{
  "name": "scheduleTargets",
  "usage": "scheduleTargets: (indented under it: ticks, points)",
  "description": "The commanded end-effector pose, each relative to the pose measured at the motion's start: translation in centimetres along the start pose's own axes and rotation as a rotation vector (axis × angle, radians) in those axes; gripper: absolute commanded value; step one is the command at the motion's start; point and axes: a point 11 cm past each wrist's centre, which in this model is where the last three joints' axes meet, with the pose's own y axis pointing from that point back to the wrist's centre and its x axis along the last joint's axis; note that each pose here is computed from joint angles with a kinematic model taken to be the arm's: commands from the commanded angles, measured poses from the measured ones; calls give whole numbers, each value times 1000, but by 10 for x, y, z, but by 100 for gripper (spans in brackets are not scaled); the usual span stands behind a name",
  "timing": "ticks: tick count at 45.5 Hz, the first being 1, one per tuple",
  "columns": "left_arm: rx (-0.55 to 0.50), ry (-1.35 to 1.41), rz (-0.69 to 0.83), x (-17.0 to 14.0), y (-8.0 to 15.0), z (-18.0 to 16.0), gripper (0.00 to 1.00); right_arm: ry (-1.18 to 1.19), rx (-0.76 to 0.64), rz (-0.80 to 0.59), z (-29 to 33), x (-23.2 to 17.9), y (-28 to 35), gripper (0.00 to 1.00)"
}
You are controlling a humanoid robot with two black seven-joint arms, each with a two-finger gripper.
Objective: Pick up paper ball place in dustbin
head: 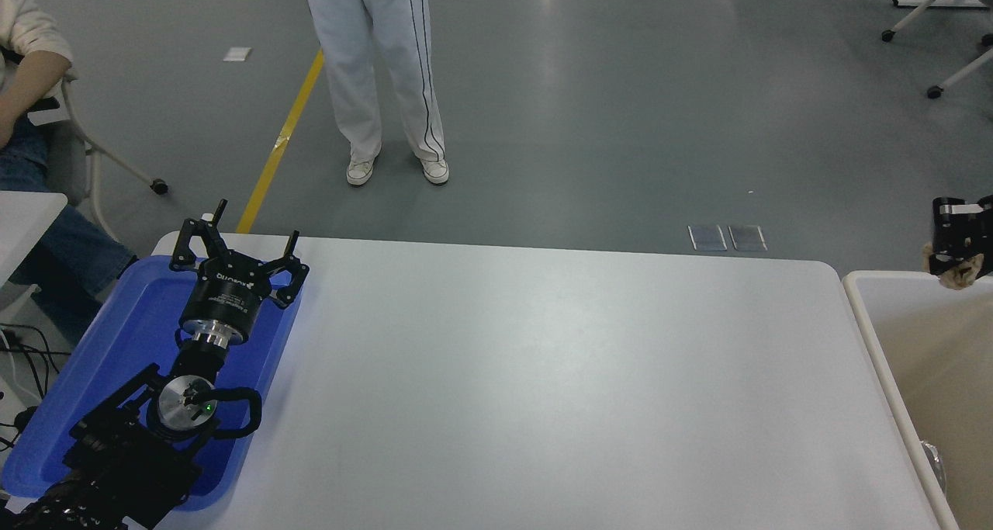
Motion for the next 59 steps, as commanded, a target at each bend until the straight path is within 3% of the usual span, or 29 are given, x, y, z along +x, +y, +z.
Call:
scheduleTargets:
  ticks: [1,15,43,59]
  points:
    - [1,0,0,0,0,0,100,1,-10,79,4,13,33,0]
    - [1,0,0,0,0,0,100,-102,-119,111,87,7,26,0]
    - [-1,0,0,0,0,0,100,-403,-256,31,227,-66,-31,0]
    - [0,0,1,1,1,0,100,-414,-253,-132,216,-107,-130,0]
